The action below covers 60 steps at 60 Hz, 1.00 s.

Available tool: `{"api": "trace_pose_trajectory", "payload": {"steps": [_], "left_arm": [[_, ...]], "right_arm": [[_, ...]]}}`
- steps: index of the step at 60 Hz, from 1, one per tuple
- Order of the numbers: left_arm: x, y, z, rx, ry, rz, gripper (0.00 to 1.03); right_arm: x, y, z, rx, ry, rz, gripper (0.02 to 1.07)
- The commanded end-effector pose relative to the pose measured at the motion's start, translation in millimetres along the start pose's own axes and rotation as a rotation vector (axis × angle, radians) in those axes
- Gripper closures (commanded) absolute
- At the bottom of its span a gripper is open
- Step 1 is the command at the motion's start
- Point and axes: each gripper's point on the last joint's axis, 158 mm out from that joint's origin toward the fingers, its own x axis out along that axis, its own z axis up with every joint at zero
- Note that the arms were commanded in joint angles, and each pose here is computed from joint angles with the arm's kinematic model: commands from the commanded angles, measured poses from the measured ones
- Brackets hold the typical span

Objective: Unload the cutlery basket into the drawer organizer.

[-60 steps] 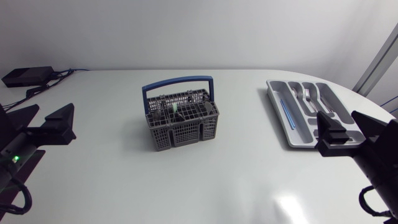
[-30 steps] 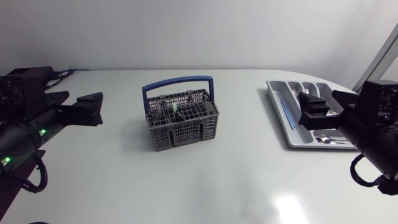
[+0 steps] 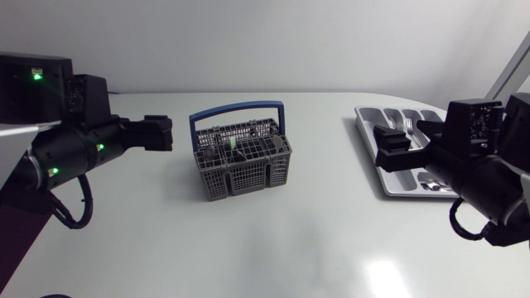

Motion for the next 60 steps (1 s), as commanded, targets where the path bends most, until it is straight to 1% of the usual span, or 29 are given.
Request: {"api": "trace_pose_trajectory", "payload": {"steps": [1,10,18,28,34,44,52,60], "left_arm": [[1,-8,17,-0.057,0.000,-0.006,0.05],[6,-23,15,-0.069,0.050,-0.024,0.06],[9,-32,15,-0.091,0.066,-0.037,0.06],[16,-37,6,-0.118,0.110,-0.039,0.06],[20,-44,0,-0.137,0.142,-0.061,0.06],[25,-56,-9,-0.181,0.194,-0.078,0.06],[32,-67,-23,-0.217,0.259,-0.087,0.06],[37,-81,-28,-0.226,0.305,-0.105,0.08]], "right_arm": [[1,5,8,0.009,0.004,0.004,0.06],[8,16,3,-0.015,0.061,0.021,0.06],[13,30,0,-0.041,0.104,0.042,0.06],[22,59,-4,-0.097,0.177,0.087,0.06],[27,72,-6,-0.123,0.216,0.111,0.06],[32,89,-2,-0.143,0.237,0.139,0.06],[36,95,-5,-0.151,0.249,0.147,0.07],[38,97,-10,-0.151,0.262,0.147,0.07]]}}
